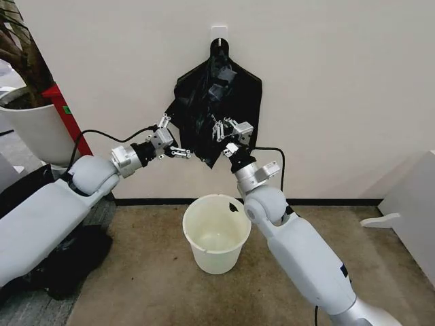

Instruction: Place the garbage bag over the trash bin.

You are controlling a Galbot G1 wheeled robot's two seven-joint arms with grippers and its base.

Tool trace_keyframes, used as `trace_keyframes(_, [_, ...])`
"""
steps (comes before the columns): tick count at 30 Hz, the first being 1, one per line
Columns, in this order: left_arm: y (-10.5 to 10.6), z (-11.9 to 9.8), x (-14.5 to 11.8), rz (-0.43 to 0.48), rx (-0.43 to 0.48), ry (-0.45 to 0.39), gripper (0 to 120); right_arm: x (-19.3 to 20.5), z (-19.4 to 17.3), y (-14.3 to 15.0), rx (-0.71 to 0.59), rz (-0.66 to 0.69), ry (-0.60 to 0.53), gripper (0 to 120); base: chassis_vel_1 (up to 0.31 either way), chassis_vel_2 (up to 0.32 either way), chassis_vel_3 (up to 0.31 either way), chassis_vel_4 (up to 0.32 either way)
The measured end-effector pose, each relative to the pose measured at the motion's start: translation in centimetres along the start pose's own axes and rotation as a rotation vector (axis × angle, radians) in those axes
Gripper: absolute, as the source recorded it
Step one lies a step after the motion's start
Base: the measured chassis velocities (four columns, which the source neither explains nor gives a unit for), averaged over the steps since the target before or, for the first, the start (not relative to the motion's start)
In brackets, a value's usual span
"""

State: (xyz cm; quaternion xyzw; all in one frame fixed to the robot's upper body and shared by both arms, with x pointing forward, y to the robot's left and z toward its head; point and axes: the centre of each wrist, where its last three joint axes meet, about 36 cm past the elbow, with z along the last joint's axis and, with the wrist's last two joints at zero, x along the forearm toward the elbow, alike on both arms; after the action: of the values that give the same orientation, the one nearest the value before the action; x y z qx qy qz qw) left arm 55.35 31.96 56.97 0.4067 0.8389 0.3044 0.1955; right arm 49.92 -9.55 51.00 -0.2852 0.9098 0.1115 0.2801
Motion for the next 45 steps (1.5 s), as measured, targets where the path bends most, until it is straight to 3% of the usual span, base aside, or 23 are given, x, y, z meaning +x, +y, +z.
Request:
trace_keyframes(8, [0.5,0.1,-0.1,0.032,0.005,0.032,52,0.0,-0.1,-0.1,0.002,0.002,-0.005,0,0.000,0.000,0.000,0.000])
trace_keyframes(21, [0.3,0.7,-0.2,0.027,0.118,0.078,2,0.4,-0.6,-0.4,0.006,0.002,-0.009,0,0.000,0.000,0.000,0.000])
trace_keyframes(32, [-0.1,1.3,1.1,-0.002,0.213,0.036,0,0.6,-0.3,-0.8,0.012,0.014,-0.006,0,0.000,0.000,0.000,0.000])
trace_keyframes(38, [-0.2,2.1,1.8,0.020,0.171,-0.035,0,0.6,-0.5,-1.0,0.012,0.018,-0.012,0,0.000,0.000,0.000,0.000])
trace_keyframes(43, [-0.4,2.0,1.5,0.034,0.102,-0.056,19,0.7,-0.7,-0.6,0.001,0.013,-0.020,0,0.000,0.000,0.000,0.000])
trace_keyframes(45, [-0.4,2.0,1.4,0.035,0.099,-0.057,21,0.7,-0.8,-0.6,0.000,0.012,-0.020,0,0.000,0.000,0.000,0.000])
